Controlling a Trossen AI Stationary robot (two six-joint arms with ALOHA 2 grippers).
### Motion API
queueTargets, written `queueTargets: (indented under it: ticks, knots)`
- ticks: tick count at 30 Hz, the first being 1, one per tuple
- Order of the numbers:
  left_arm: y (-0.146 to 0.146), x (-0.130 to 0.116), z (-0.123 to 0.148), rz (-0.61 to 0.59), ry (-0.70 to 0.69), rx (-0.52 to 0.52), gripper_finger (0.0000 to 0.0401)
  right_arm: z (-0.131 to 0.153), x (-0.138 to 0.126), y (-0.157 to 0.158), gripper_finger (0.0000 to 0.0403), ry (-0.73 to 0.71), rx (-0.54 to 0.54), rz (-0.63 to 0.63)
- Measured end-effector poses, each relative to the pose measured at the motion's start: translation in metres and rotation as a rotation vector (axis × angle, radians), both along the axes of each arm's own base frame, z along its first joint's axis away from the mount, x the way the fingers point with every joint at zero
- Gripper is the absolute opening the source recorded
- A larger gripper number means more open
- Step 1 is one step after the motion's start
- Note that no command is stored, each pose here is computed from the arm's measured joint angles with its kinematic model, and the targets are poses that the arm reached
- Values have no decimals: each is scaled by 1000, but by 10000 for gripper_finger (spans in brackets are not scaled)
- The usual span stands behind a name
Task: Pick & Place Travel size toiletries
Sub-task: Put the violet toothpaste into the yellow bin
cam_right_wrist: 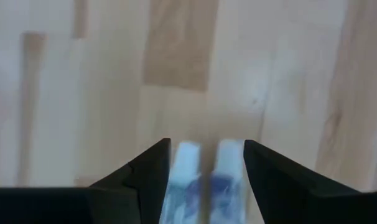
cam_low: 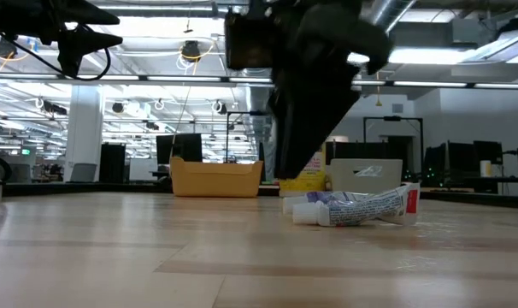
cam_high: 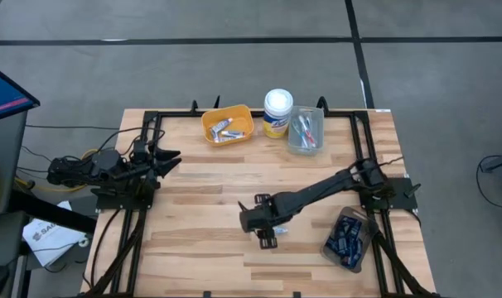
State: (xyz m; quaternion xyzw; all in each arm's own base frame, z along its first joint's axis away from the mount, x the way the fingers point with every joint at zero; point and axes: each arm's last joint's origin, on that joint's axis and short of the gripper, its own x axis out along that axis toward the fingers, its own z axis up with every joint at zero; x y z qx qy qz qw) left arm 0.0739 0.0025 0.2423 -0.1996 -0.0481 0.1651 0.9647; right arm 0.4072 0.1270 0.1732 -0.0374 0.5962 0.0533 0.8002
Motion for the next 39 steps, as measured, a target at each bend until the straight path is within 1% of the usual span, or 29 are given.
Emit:
queueTargets:
  ticks: [6,9,11,14,16,18,21,22,28,36,39]
  knots:
    - [0,0,0,0,0,0,159,-7,8,-17,191,-1,-7,-38]
    - [0,0,0,0,0,0,159,-11,7,-24,189,36,-6,-55]
    - [0,0,0,0,0,0,159,-12,11,-23,189,19,13,-52]
    - [0,0,0,-2,0,0,159,-19,7,-16,189,56,4,-23]
    - [0,0,0,-5,0,0,159,-23,10,-12,187,38,9,-11]
    - [0,0,0,-6,0,0,159,-27,7,-14,185,75,-2,-14]
    - [0,0,0,-7,0,0,159,-36,12,-18,178,80,2,-28]
    - [0,0,0,-7,1,0,159,-37,11,-18,174,91,-10,-30]
    - [0,1,0,-8,5,1,159,-44,11,-20,138,118,0,-36]
    - [0,1,0,-8,6,1,159,-45,11,-23,47,134,14,-38]
    - [0,1,0,-8,6,1,159,-40,14,-23,45,131,4,-5]
